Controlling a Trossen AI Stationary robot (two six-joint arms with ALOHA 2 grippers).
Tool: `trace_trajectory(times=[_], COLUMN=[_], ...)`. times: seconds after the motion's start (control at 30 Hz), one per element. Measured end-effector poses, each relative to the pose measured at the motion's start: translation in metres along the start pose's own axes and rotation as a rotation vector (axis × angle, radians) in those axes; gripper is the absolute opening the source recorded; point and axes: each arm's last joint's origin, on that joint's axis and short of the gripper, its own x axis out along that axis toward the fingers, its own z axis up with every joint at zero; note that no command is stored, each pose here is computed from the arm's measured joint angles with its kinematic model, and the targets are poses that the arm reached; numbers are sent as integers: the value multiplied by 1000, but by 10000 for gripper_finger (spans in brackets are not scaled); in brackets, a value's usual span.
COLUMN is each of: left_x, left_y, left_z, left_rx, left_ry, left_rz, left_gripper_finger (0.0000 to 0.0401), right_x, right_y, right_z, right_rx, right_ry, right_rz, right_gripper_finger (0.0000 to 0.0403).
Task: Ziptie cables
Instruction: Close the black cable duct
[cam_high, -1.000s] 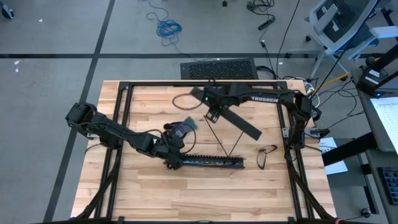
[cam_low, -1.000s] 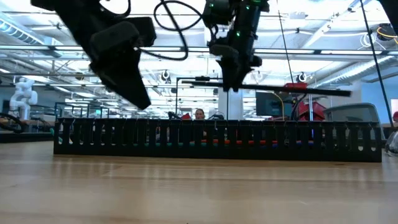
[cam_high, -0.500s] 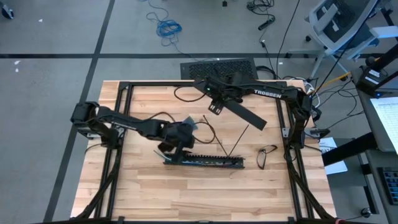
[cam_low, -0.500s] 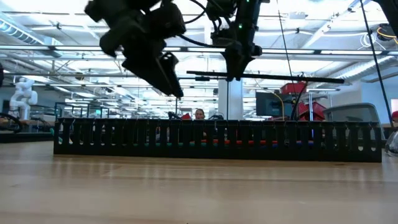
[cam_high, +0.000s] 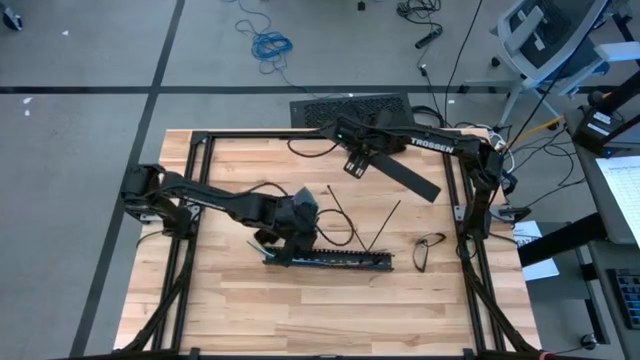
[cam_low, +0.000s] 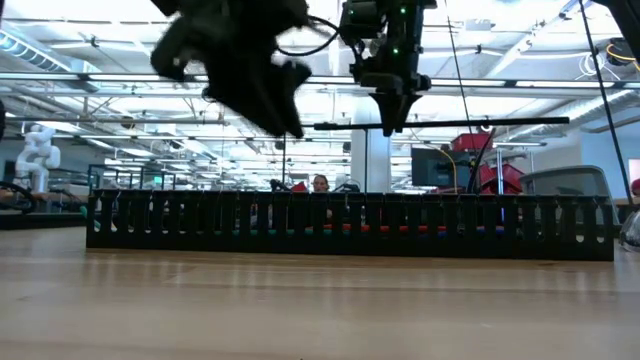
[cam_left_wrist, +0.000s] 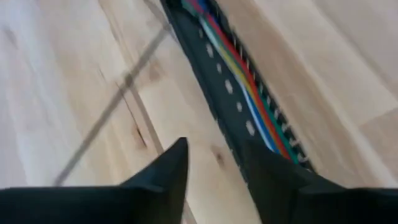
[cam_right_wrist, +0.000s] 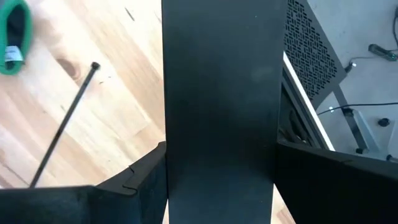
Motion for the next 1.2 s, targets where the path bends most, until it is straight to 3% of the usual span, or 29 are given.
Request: trace_trajectory(times=[0.23,0.3,0.47,0.7,0.83,1.2], left_x=[43,48,43,32,39,79], left_y=[-2,-2,2,9,7,4], left_z=[-11,-7,6,16,13,-5], left_rx=[-24,-58,-130,-258,-263,-278], left_ry=[113,116,70,21,43,169], left_rz=[-49,-51,-51,-55,-87,-68], left_gripper_finger=[20,6,41,134,174,188], right_x=[1,1,2,3,4,5], right_y=[-4,-4,-5,-10,-13,-15], right_z=[0,0,0,1,1,1], right_rx=[0,-4,-7,2,-3,0], right_ry=[2,6,8,12,13,14], right_rz=[-15,-17,-18,-23,-26,-27], right_gripper_finger=[233,234,234,234,234,234])
